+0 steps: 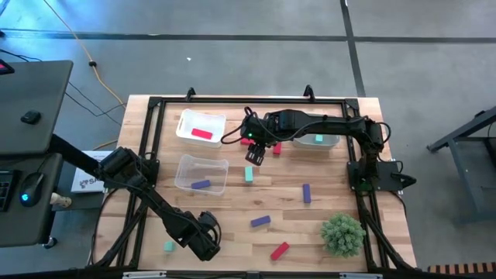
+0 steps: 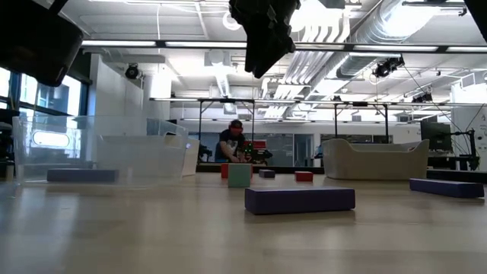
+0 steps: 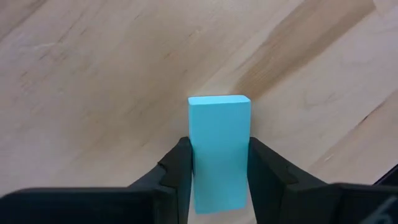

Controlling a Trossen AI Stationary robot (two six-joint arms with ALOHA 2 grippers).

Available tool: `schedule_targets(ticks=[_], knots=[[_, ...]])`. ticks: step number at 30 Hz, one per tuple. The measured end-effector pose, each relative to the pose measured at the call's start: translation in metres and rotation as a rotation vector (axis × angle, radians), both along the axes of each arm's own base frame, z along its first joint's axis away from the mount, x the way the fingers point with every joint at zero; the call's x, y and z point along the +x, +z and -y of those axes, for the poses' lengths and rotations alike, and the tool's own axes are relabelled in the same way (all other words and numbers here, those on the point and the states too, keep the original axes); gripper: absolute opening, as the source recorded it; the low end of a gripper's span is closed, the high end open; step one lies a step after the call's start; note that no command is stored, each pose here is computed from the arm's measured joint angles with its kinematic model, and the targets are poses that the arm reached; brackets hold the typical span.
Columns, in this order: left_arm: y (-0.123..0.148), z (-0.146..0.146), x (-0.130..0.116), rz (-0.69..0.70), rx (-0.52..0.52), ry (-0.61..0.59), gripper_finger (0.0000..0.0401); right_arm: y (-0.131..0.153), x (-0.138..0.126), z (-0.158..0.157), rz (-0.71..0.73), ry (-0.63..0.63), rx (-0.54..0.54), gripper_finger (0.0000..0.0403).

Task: Sort & place blocks by color
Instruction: Put the light blue block into the grey bin

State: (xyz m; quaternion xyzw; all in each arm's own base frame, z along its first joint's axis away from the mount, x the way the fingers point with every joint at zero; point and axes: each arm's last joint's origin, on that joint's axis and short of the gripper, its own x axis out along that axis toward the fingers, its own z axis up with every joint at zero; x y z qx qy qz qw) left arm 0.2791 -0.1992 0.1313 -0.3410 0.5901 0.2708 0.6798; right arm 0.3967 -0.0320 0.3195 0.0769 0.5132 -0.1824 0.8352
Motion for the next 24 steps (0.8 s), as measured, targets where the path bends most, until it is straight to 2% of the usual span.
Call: schedule_targets(ticks=[8, 15, 24], knots=[[0.01, -0.011, 0.003, 0.04, 0.029, -0.035, 0.0093, 0.0, 0.0, -0.001, 0.0, 0.019, 0.025, 0.0209], [0.034, -0.034, 0.01, 0.106, 0.067, -0.052, 0.0093, -0.001, 0.0, -0.004, 0.004, 0.066, 0.122, 0.0209], [0.083, -0.07, 0.009, 0.244, 0.117, -0.075, 0.0093, -0.001, -0.001, -0.006, -0.006, 0.087, 0.168, 0.0209]])
